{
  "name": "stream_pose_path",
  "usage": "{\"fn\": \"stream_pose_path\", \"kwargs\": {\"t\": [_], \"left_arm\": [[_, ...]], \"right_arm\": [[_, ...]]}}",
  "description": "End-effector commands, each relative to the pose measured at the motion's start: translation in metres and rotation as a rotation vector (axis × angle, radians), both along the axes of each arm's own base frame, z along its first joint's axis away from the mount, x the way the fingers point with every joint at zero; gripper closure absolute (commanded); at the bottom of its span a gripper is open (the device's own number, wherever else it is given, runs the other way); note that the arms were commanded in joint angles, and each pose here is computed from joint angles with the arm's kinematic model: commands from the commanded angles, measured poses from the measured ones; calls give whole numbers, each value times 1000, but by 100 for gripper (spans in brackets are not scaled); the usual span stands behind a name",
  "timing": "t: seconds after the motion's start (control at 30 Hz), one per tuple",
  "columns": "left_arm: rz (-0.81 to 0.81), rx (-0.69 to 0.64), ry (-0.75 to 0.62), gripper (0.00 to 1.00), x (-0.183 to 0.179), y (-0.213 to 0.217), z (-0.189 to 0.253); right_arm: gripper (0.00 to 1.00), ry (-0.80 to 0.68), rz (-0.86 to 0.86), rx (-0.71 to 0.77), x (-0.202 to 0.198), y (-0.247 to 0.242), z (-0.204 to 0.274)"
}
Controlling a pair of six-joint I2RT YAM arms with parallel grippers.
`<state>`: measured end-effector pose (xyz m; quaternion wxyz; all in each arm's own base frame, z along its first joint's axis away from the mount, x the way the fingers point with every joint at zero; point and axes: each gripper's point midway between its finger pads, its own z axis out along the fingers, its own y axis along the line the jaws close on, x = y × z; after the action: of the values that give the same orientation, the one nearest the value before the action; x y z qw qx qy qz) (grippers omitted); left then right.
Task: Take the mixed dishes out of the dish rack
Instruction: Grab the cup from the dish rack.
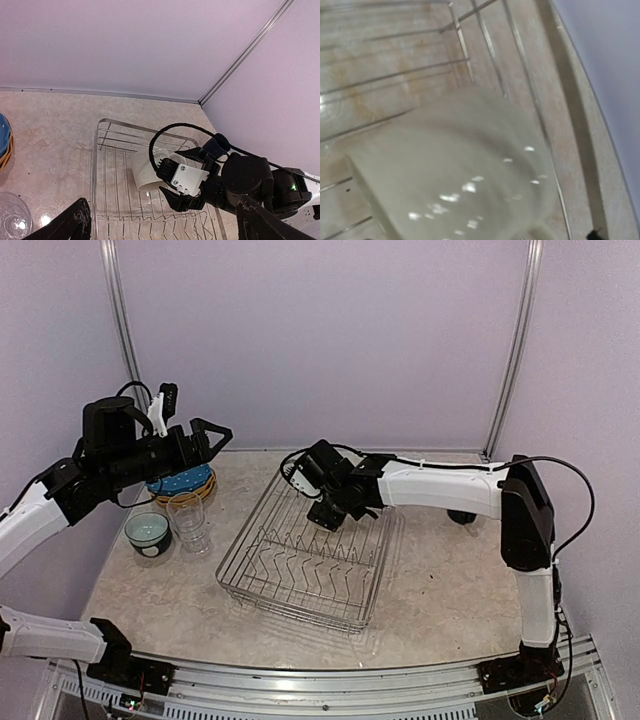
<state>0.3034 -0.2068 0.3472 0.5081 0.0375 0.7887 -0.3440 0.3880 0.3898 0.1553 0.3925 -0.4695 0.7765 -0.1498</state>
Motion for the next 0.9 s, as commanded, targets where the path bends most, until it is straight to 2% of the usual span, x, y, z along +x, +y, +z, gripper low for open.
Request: {"fn": "stream_pose_path", "kwargs": {"t": [0.0, 0.2, 0.4, 0.6, 0.87], "left_arm": [[10, 11, 26, 4, -3, 5, -7], [10, 14, 21, 4, -5, 8, -6], [18, 11, 20, 4, -7, 12, -6], [27, 7, 14, 4, -9, 15, -3], [25, 1, 15, 4, -10, 15, -1]], "right_arm": [[11, -59, -28, -123, -1, 2, -8], [15, -156, -121, -231, 13, -7, -22], [30, -249, -182, -264, 26, -8, -23], [53, -282, -204, -254, 34, -1, -24], [89, -279, -213, -146, 34, 5, -2]]}}
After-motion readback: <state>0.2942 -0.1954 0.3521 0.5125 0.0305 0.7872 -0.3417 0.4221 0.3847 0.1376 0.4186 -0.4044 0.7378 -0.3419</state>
